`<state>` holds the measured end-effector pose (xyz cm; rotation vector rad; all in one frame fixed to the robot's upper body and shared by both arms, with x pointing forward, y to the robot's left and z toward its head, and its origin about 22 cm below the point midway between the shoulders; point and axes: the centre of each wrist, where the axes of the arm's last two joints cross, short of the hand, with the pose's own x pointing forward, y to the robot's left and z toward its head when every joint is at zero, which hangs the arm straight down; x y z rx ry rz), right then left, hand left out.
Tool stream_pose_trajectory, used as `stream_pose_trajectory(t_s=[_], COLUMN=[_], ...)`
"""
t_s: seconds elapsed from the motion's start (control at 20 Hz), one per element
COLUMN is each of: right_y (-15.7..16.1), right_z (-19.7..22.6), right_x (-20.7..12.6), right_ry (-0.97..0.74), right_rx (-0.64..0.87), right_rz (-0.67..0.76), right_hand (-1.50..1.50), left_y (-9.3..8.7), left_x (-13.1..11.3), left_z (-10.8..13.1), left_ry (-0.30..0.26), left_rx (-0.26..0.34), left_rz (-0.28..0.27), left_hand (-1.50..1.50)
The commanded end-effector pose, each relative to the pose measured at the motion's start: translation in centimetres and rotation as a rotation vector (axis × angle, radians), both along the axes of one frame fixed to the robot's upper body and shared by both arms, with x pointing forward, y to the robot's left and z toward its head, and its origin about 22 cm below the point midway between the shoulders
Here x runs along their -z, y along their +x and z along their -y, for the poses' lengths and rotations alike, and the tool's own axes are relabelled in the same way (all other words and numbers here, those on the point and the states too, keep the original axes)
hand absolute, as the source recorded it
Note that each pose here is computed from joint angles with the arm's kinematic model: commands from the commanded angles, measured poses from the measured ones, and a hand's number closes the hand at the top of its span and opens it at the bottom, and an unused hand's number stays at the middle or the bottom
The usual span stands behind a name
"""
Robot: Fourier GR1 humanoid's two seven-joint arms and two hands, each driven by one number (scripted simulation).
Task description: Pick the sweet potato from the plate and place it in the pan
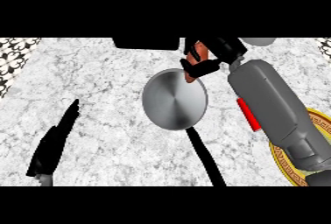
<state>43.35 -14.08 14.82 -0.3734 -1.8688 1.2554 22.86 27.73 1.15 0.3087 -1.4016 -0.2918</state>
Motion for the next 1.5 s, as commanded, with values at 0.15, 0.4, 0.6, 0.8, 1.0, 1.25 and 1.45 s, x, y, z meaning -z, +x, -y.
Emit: stream_pose_trajectory(t_s=[0.15,0.4,0.6,0.8,1.0,1.25,1.45], right_y=[1.0,-0.4,-1.0,-1.4,-2.0,-0.6,-0.6], right_z=[-6.6,-9.0,-8.3,-6.1,-5.6,-6.8,-5.9], right_x=[1.6,6.3,8.8,11.6,12.7,8.9,9.6], right_ry=[-0.045,-0.186,-0.255,-0.108,0.072,0.336,0.51], right_rx=[-0.068,-0.063,-0.117,-0.002,-0.018,0.003,0.122], right_rz=[-0.105,-0.127,-0.23,-0.551,-0.613,-0.494,-0.47], right_hand=[1.5,1.5,1.5,-1.5,-1.5,-1.5,-1.5], left_y=[0.3,0.1,1.0,1.4,2.4,2.8,1.4], left_x=[1.3,-1.2,-1.1,-0.2,-1.0,-1.0,-0.3], left_z=[0.0,0.8,1.9,2.5,2.4,2.8,2.6], left_ry=[-0.008,0.001,0.019,0.005,0.008,0.003,-0.001], left_rx=[0.0,0.016,0.064,0.085,0.079,0.074,0.078], left_rz=[-0.019,0.005,0.039,0.019,0.037,0.023,0.015], left_hand=[0.0,0.0,0.0,0.0,0.0,0.0,0.0])
